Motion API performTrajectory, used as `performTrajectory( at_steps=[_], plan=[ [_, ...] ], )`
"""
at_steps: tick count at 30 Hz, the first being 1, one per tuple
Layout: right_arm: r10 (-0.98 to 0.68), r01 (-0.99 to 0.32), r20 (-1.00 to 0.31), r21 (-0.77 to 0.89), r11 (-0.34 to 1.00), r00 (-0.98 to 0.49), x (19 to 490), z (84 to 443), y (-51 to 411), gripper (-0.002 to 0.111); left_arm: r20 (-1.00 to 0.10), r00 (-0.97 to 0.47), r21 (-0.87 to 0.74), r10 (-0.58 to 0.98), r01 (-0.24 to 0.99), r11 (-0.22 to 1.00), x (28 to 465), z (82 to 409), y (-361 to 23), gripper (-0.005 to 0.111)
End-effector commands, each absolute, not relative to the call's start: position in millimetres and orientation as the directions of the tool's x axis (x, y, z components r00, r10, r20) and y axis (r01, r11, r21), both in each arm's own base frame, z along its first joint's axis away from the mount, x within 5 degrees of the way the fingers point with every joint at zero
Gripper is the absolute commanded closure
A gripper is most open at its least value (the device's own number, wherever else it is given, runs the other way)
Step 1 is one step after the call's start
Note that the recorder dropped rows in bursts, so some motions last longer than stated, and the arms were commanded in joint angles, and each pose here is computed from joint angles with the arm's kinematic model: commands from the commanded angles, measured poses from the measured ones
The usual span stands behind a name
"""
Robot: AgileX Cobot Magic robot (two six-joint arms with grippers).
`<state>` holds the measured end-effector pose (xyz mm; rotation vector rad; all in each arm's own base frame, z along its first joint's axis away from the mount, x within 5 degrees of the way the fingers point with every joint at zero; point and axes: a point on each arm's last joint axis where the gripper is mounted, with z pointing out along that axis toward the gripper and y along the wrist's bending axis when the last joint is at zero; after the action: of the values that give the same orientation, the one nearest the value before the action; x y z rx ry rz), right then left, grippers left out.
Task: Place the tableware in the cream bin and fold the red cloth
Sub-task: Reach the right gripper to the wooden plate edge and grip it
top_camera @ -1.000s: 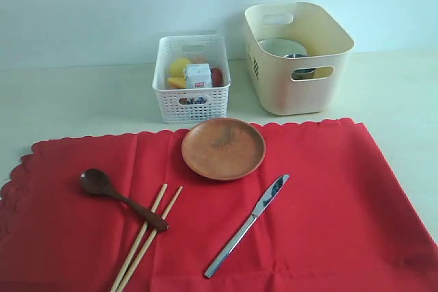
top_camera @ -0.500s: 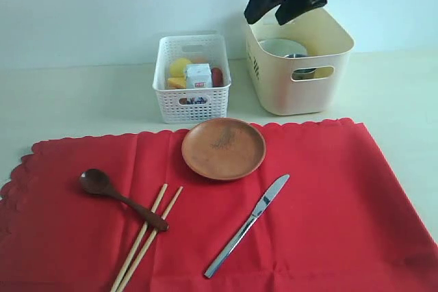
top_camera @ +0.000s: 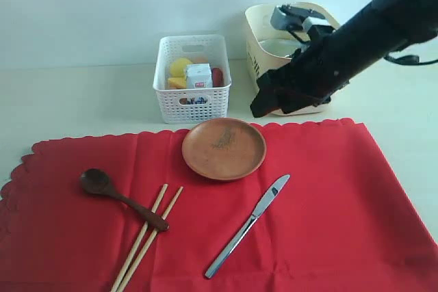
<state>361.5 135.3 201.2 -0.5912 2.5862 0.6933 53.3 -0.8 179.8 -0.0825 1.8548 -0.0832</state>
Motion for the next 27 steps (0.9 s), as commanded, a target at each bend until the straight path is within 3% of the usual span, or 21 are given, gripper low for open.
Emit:
performTrajectory(
  at_steps=[1, 11, 16, 27],
  plan=[
    [-0.216, -0.483, -0.559, 0.388, 0.785, -0.8, 354, 183, 134, 0.046, -0.958, -0.269, -0.104, -0.102, -0.008, 0.995, 53, 181, -1, 0.106],
    [-0.117, -0.457, -0.597, 0.458, 0.763, -0.794, 357, 161, 112, 0.046, -0.958, -0.269, -0.104, -0.102, -0.008, 0.995, 53, 181, -1, 0.106],
    [-0.09, -0.461, -0.575, 0.542, 0.702, -0.813, 363, 134, 103, 0.046, -0.958, -0.269, -0.104, -0.102, -0.008, 0.995, 53, 181, -1, 0.106],
    [-0.075, -0.486, -0.585, 0.589, 0.645, -0.808, 382, 102, 107, 0.046, -0.958, -0.269, -0.104, -0.102, -0.008, 0.995, 53, 181, -1, 0.106]
  ],
)
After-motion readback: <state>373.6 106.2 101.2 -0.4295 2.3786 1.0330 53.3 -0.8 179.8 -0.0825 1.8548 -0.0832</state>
